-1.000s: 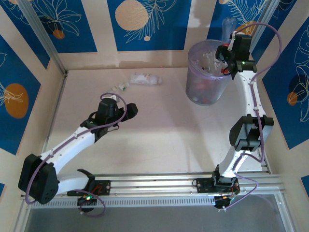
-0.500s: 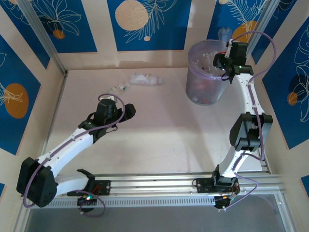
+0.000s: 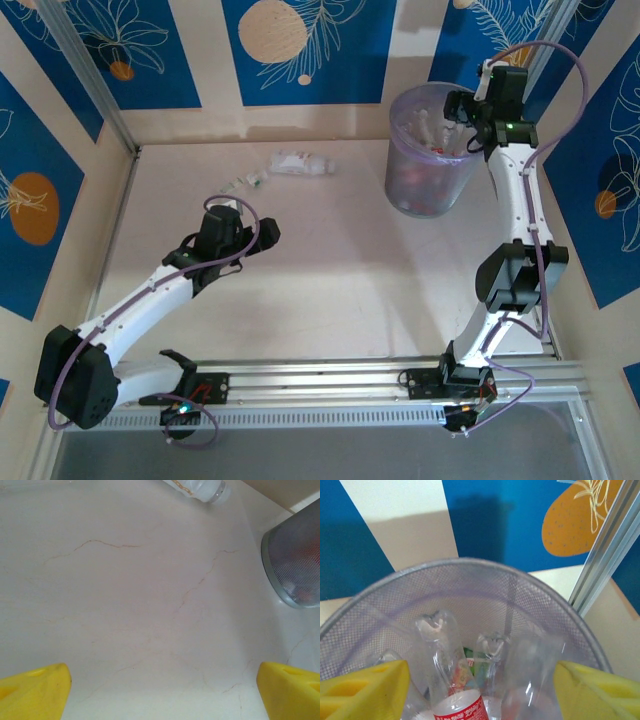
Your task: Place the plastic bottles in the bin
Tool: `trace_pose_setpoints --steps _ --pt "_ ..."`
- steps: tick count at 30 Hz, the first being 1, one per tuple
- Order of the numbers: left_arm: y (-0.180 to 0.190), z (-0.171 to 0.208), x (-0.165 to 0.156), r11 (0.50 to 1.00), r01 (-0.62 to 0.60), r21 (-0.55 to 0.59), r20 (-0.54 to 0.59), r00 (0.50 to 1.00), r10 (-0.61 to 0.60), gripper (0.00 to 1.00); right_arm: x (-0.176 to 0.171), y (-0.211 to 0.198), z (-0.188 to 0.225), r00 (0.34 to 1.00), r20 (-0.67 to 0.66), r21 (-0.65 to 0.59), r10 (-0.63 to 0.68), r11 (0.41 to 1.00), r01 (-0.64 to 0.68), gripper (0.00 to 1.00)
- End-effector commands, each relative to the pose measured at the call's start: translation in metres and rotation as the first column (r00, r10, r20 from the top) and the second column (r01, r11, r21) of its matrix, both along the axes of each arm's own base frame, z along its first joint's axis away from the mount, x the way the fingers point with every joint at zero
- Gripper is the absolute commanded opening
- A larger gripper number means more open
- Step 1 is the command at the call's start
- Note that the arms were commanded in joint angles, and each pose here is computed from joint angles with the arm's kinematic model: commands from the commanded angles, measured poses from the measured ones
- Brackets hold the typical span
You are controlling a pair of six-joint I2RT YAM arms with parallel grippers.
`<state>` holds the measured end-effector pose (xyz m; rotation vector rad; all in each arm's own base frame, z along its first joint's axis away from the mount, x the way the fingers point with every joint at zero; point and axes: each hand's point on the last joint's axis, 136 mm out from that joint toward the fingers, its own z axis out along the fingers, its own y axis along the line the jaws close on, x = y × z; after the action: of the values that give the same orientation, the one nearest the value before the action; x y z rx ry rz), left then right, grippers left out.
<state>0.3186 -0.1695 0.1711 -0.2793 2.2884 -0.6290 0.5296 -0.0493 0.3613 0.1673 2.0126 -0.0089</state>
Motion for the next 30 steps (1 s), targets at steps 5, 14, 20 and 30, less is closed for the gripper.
trace_pose_setpoints --steps 5,14,20,30 --pt "0.005 0.007 0.005 0.999 -0.01 0.049 0.027 1.0 0.009 0.95 0.006 0.004 -0.022 0.998 -0.053 0.002 0.013 1.0 -0.012 0.62" --pt "0.019 0.024 0.028 0.98 0.06 0.192 0.033 0.997 -0.068 0.95 -0.03 0.046 0.0 0.99 -0.03 0.082 0.141 0.987 -0.138 0.63" --pt "0.024 0.028 0.064 0.964 0.173 0.202 0.04 0.982 -0.185 0.94 -0.076 0.079 0.019 0.972 -0.004 0.141 0.234 0.963 -0.231 0.65" --pt "0.031 0.013 0.154 0.886 0.286 0.365 0.016 0.95 -0.313 0.94 -0.149 0.122 -0.004 0.926 -0.081 0.246 0.37 0.907 -0.341 0.67"
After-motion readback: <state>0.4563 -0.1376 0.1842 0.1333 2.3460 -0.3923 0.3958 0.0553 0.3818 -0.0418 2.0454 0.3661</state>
